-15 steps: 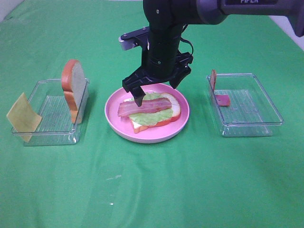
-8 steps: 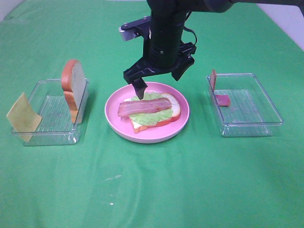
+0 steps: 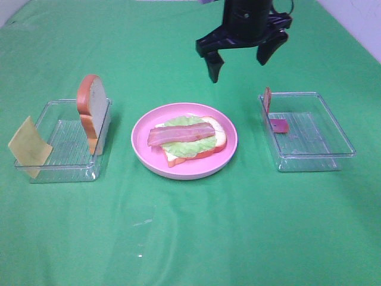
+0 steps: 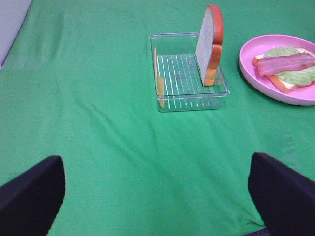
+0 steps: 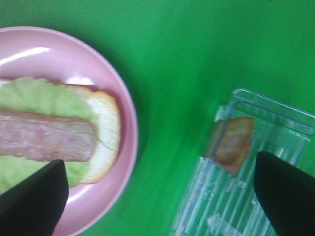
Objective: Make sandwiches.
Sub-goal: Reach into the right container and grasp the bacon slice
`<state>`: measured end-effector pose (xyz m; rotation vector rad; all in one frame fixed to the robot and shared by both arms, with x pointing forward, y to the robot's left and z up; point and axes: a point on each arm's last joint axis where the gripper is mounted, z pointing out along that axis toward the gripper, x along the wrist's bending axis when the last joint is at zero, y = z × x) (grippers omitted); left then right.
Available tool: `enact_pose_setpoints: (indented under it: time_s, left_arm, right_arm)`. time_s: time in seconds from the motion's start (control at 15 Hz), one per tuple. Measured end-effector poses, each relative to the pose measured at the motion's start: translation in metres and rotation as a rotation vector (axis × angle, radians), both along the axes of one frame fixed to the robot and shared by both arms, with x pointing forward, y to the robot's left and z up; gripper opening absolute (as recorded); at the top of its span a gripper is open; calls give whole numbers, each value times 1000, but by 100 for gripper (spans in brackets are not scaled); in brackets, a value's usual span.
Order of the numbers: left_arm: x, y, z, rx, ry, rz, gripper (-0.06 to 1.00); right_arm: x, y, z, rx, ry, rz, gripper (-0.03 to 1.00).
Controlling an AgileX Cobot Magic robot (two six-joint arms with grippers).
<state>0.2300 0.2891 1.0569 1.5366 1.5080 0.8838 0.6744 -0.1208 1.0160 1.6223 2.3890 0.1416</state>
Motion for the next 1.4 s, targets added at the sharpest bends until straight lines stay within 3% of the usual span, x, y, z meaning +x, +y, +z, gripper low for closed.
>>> enact_pose_setpoints:
  time_s: [0.2, 0.4, 0.8, 1.13, 1.4]
  left_arm:
    - [0, 0, 0, 0, 0, 0, 92]
    - [0, 0, 0, 0, 0, 0, 92]
    - [0, 0, 0, 0, 0, 0, 92]
    - [0, 0, 0, 0, 0, 0, 92]
    - [0, 0, 0, 0, 0, 0, 92]
  right_arm:
    - [15, -45, -1, 23, 18, -123, 98]
    - [20, -67, -1, 96, 52, -195, 98]
    - [20, -67, -3, 115, 58, -198, 98]
    - [31, -63, -53, 92, 143, -203, 98]
    - [33, -61, -69, 106, 173, -209, 98]
